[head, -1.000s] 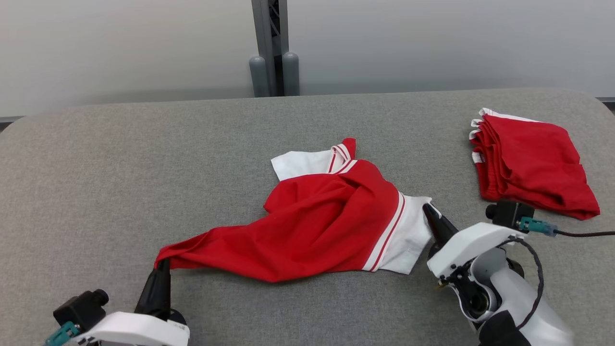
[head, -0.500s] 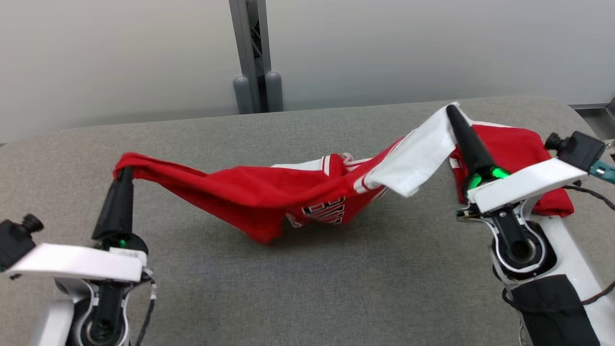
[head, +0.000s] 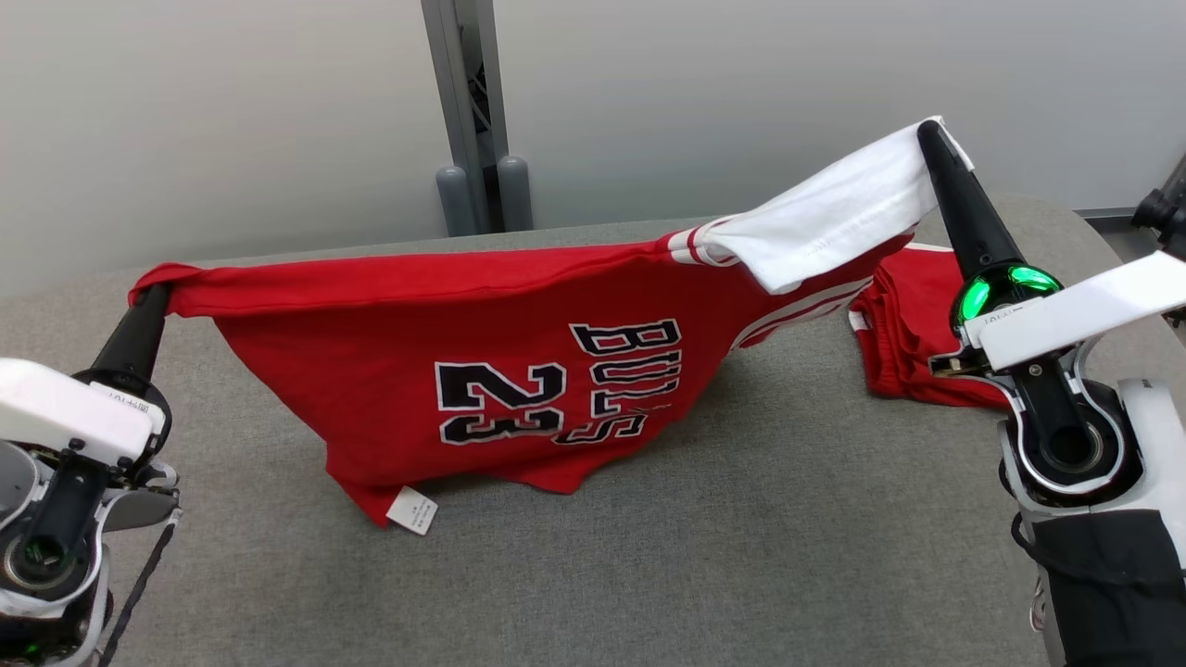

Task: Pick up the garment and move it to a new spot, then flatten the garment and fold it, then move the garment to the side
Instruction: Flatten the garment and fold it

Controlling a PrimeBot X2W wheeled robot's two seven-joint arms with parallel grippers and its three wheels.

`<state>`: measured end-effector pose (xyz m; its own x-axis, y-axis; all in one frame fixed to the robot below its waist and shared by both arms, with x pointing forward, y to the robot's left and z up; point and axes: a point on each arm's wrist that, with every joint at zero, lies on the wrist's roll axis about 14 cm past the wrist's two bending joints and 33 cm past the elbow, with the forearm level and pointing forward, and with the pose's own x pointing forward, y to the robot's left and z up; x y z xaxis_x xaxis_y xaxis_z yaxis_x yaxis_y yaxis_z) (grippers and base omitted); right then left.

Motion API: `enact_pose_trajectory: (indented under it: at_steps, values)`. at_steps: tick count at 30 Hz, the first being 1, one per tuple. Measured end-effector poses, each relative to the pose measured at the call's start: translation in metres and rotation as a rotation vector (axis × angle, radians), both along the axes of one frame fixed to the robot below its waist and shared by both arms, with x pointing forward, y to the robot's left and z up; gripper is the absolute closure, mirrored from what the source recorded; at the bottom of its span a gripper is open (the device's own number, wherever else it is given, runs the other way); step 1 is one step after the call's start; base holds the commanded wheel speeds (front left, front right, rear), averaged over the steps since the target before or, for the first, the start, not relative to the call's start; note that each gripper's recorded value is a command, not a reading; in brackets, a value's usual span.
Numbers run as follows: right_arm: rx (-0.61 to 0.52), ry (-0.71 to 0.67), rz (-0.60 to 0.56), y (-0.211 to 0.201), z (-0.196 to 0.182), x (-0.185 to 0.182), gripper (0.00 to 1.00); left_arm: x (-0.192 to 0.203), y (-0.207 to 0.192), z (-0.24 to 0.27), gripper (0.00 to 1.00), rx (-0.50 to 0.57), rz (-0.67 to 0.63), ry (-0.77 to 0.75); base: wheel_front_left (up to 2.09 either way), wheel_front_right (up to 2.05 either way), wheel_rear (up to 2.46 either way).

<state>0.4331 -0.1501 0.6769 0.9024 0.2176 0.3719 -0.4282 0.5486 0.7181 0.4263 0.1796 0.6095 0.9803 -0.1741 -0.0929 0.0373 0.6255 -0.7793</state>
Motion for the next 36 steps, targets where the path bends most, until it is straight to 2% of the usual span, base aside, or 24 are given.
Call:
enact_pose_trajectory:
  at_steps: [5, 8, 12, 15, 18, 22, 24, 30, 36]
  values:
    - [-0.065, -0.001, 0.012, 0.005, 0.008, 0.004, 1.00, 0.007, 0.006, -0.008, 1.00, 0.092, -0.046, 0.141, 0.00, 0.00, 0.00]
    - [-0.107, -0.028, 0.021, 0.009, 0.023, 0.006, 1.00, 0.014, 0.000, 0.013, 1.00, 0.075, -0.068, 0.125, 0.00, 0.00, 0.00]
    - [-0.128, -0.076, 0.006, 0.007, 0.045, 0.010, 1.00, 0.024, -0.013, 0.061, 1.00, -0.137, -0.087, 0.044, 0.00, 0.00, 0.00]
    - [-0.104, -0.114, 0.000, 0.003, 0.063, 0.012, 1.00, 0.030, -0.010, 0.094, 1.00, -0.302, -0.064, -0.007, 0.00, 0.00, 0.00]
    - [-0.111, -0.132, -0.004, 0.004, 0.072, 0.016, 1.00, 0.034, 0.005, 0.080, 1.00, -0.184, -0.008, 0.040, 0.00, 0.00, 0.00]
    - [-0.141, -0.133, 0.017, 0.014, 0.076, 0.021, 1.00, 0.033, 0.012, 0.030, 1.00, -0.016, 0.006, 0.192, 0.00, 0.00, 0.00]
    - [-0.145, -0.131, 0.022, 0.016, 0.077, 0.024, 1.00, 0.031, 0.011, 0.014, 1.00, 0.023, -0.005, 0.244, 0.00, 0.00, 0.00]
    - [-0.168, -0.075, 0.027, 0.018, 0.063, 0.037, 1.00, 0.022, -0.007, -0.014, 1.00, -0.019, -0.085, 0.353, 0.00, 0.00, 0.00]
    - [-0.207, 0.013, 0.002, 0.012, 0.041, 0.054, 1.00, 0.016, -0.029, -0.004, 1.00, -0.148, -0.172, 0.366, 0.00, 0.00, 0.00]
